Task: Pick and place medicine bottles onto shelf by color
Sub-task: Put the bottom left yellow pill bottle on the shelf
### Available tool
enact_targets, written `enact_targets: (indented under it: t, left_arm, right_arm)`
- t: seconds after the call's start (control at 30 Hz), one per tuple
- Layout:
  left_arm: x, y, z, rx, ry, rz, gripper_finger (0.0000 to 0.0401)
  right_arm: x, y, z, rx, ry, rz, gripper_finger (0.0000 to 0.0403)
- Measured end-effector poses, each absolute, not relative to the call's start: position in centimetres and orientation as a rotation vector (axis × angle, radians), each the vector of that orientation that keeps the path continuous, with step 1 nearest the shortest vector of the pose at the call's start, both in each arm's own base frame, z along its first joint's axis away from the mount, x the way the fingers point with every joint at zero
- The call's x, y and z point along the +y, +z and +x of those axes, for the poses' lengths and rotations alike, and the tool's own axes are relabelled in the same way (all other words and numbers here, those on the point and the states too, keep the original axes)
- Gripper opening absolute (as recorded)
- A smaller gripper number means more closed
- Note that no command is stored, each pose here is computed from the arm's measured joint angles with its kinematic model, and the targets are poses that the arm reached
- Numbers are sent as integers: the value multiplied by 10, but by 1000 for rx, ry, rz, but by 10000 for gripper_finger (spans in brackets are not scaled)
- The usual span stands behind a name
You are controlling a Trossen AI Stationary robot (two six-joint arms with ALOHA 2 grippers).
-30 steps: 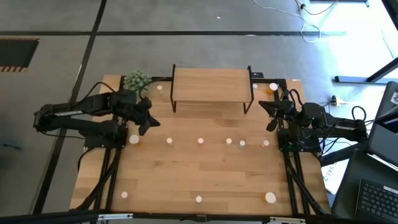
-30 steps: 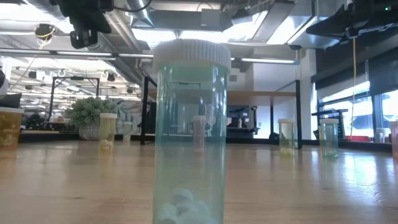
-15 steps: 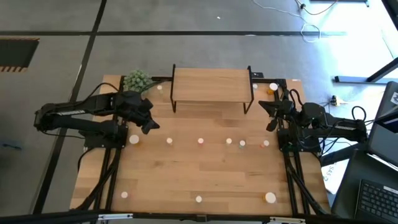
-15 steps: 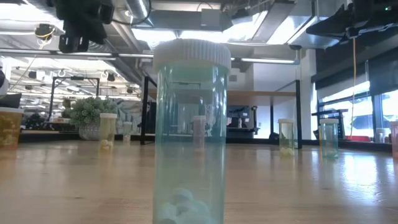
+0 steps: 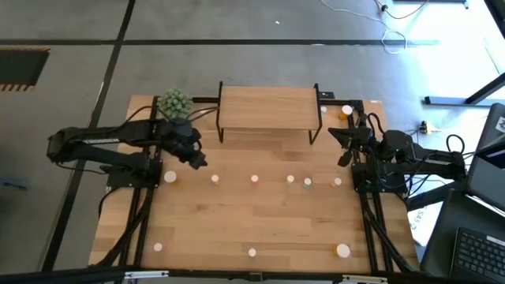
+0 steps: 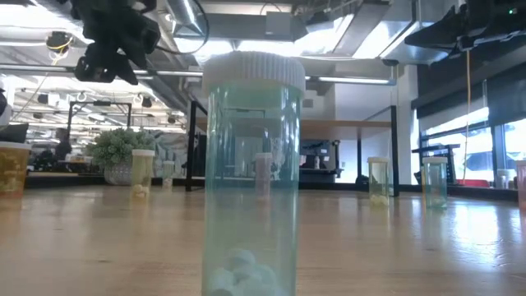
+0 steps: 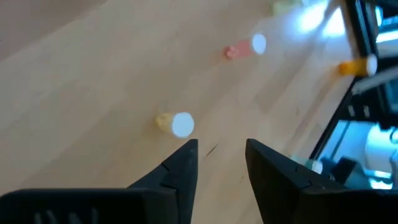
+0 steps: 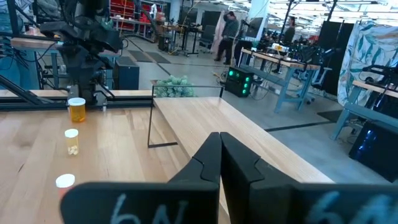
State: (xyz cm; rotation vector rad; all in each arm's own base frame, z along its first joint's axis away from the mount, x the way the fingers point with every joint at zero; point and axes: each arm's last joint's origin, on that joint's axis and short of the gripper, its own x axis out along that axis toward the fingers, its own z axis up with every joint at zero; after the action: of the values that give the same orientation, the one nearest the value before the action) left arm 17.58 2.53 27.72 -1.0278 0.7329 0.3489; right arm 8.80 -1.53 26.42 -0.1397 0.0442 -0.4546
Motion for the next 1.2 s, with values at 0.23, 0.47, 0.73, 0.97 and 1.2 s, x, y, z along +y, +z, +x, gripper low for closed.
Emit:
enact_targets:
  t: [0.23,0.47,0.73,0.97,1.2]
  left_arm:
    - [26,283,183,651,323,-1068,129]
    - [23,291,187,618,227,-1020,127]
    - [21,319,179,641,254,-958,127]
    - [16,313,183,856,394,-922,127]
    - [7,293,212,988,400,-890,127]
  right_arm:
    - [-15,264,88,45,-455,-140,6]
    - [-15,264,88,48,-455,-141,6]
    - [-15,263,88,58,-454,-142,6]
    - [-15,262,88,70,-449,-163,6]
    - [-14,262,93,88,-403,-195,6]
